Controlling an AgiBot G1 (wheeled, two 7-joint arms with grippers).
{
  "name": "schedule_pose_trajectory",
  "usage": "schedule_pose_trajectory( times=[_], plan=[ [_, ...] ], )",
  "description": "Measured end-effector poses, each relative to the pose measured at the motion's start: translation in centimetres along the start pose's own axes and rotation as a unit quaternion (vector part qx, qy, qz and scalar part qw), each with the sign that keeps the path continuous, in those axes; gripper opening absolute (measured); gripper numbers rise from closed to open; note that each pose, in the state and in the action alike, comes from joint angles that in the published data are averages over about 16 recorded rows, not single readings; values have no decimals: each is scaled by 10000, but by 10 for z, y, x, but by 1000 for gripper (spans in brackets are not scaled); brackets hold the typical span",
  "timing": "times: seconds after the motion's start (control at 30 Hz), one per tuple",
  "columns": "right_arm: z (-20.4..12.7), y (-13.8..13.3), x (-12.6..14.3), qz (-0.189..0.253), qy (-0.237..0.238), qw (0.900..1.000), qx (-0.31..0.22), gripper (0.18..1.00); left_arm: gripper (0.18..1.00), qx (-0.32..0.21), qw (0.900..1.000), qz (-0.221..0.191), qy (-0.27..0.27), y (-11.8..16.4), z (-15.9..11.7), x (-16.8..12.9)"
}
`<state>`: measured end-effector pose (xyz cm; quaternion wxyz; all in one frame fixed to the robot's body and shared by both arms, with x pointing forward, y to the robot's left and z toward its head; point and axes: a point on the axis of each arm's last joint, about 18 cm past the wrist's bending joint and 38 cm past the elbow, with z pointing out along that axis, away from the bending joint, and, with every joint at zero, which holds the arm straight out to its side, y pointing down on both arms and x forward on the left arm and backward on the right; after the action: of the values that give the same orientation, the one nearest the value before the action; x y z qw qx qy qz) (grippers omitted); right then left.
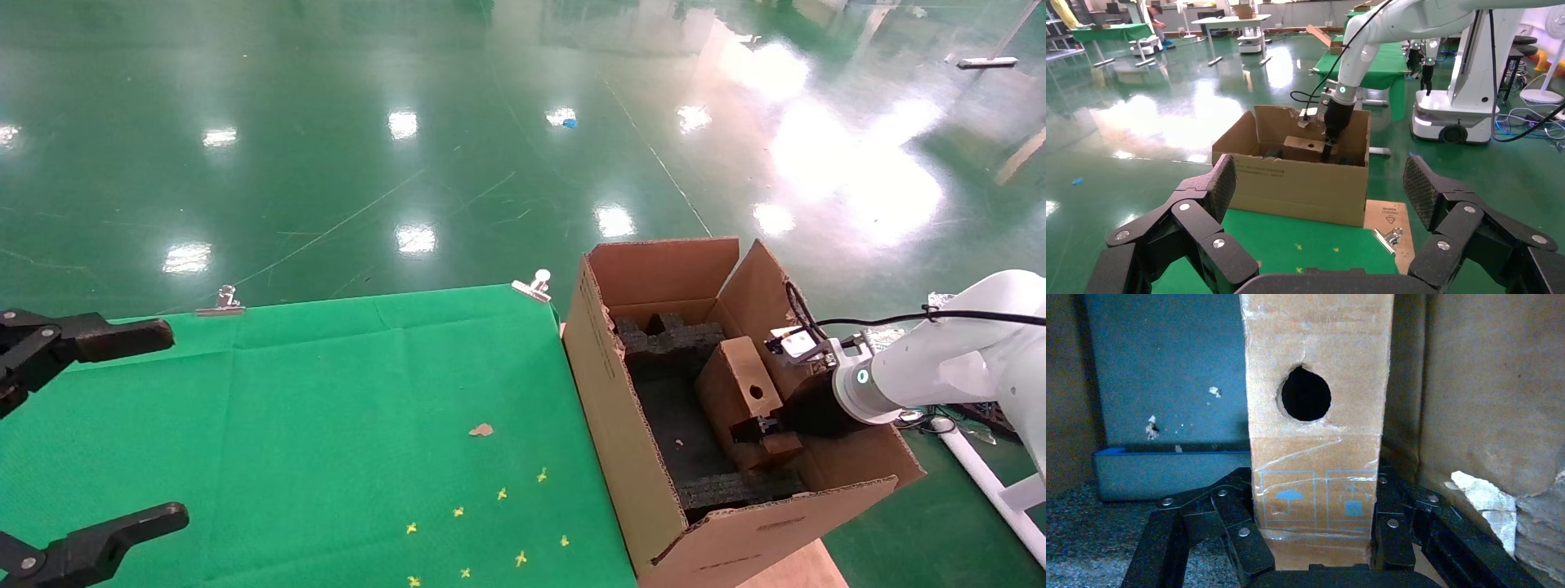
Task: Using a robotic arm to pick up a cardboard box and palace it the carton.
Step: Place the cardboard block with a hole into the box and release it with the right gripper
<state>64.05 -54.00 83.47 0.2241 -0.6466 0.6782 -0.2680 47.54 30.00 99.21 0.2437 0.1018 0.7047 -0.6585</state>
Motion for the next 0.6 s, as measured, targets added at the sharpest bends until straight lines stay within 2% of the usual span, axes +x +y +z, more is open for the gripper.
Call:
schedule_pose_trajectory(
  times=[0.27, 0.47, 0.6],
  plan=[
    [-8, -7, 3, 34, 23, 10000, 50, 354, 1000, 0, 10000, 0, 0, 0, 0, 0],
    [-18, -16, 4, 37, 30, 9999, 125, 414, 1000, 0, 10000, 0, 0, 0, 0, 0],
    [-28, -25, 5, 38, 7, 9997, 226, 483, 1000, 0, 10000, 0, 0, 0, 0, 0]
  ],
)
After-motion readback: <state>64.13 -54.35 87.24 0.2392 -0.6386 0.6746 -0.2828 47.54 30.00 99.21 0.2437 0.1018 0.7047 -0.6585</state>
